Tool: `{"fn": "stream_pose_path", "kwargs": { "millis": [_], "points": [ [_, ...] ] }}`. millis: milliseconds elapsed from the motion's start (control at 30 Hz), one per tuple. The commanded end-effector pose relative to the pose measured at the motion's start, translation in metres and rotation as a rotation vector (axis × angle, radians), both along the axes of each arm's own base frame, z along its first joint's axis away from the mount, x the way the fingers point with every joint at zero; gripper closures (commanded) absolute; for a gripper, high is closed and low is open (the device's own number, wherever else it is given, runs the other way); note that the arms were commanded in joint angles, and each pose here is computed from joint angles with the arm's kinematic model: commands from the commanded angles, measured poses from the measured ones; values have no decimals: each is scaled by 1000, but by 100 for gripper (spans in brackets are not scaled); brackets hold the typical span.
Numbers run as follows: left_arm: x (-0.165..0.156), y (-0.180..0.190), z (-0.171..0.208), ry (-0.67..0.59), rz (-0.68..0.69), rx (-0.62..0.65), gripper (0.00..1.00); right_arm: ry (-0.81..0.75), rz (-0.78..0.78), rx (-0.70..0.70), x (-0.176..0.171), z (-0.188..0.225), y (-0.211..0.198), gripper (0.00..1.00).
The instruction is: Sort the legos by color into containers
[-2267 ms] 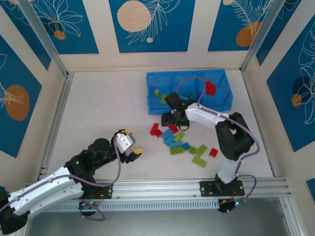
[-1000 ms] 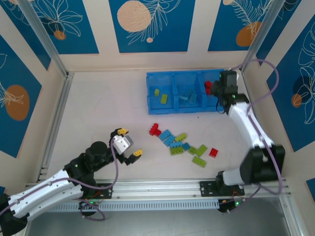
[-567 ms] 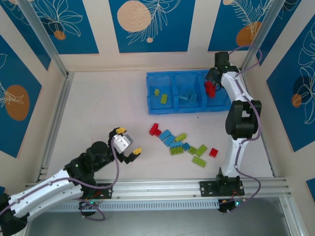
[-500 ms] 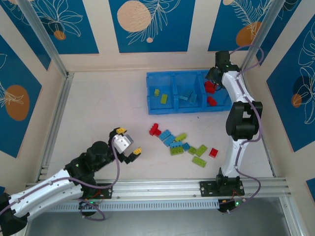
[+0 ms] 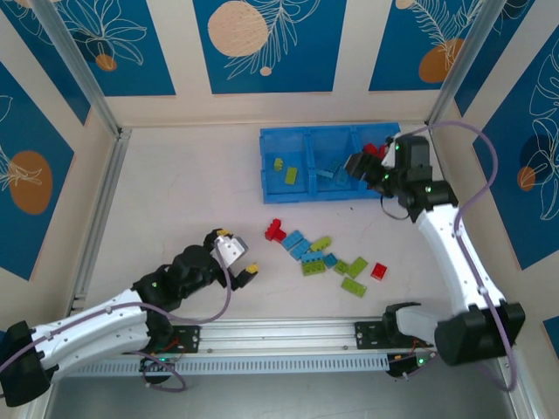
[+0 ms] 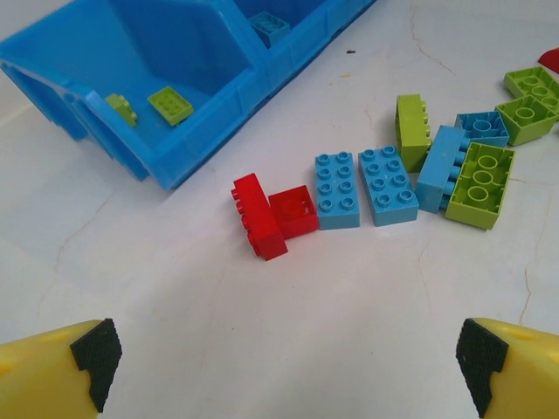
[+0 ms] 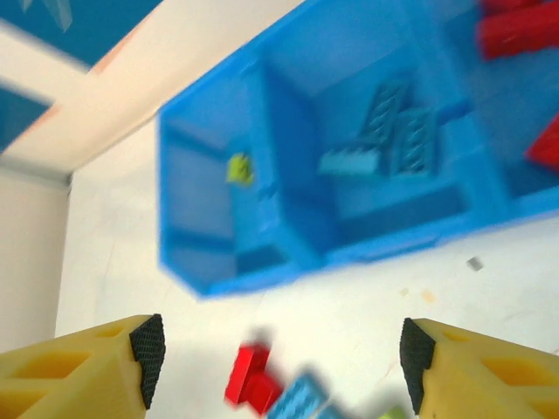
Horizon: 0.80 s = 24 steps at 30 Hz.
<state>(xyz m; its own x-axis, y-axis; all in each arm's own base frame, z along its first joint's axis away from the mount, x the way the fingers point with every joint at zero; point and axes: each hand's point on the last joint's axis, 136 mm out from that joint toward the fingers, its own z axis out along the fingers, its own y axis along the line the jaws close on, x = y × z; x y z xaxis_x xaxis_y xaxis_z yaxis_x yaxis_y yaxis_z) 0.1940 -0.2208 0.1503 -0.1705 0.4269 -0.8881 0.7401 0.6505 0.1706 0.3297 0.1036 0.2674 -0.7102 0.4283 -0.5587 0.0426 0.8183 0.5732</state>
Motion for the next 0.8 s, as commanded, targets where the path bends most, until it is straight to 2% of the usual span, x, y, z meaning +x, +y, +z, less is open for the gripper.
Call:
{"fn": "stream_pose_path", "kwargs": {
  "millis": [0, 100, 233, 300, 367, 400, 533, 633, 767],
  "points": [
    [6, -17, 21, 63, 17, -112, 0, 112, 193, 3, -51, -36, 37, 24],
    [5, -29, 15, 124, -7, -97, 0, 242, 323, -30, -87, -68, 57, 22],
    [5, -32, 15, 112, -40, -37, 0, 458, 224, -225, -100, -126, 39, 19],
    [3, -32, 19, 106, -62, -15, 0, 512, 222, -253, -100, -144, 43, 13],
    [0, -32, 21, 96, -85, 0, 0, 547, 229, -252, -96, -158, 54, 2],
    [-1, -31, 21, 89, -94, 7, 0, 559, 228, -253, -93, -164, 59, 0],
    [-2, -23, 4, 63, -89, 49, 0, 659, 80, -272, -78, -197, 61, 0],
    [-3, -16, -7, 81, -65, 69, 0, 745, -23, -223, -77, -218, 65, 2],
    [-2, -13, -1, 61, -55, 56, 0, 796, -98, -242, -76, -240, 63, 15]
  ]
}}
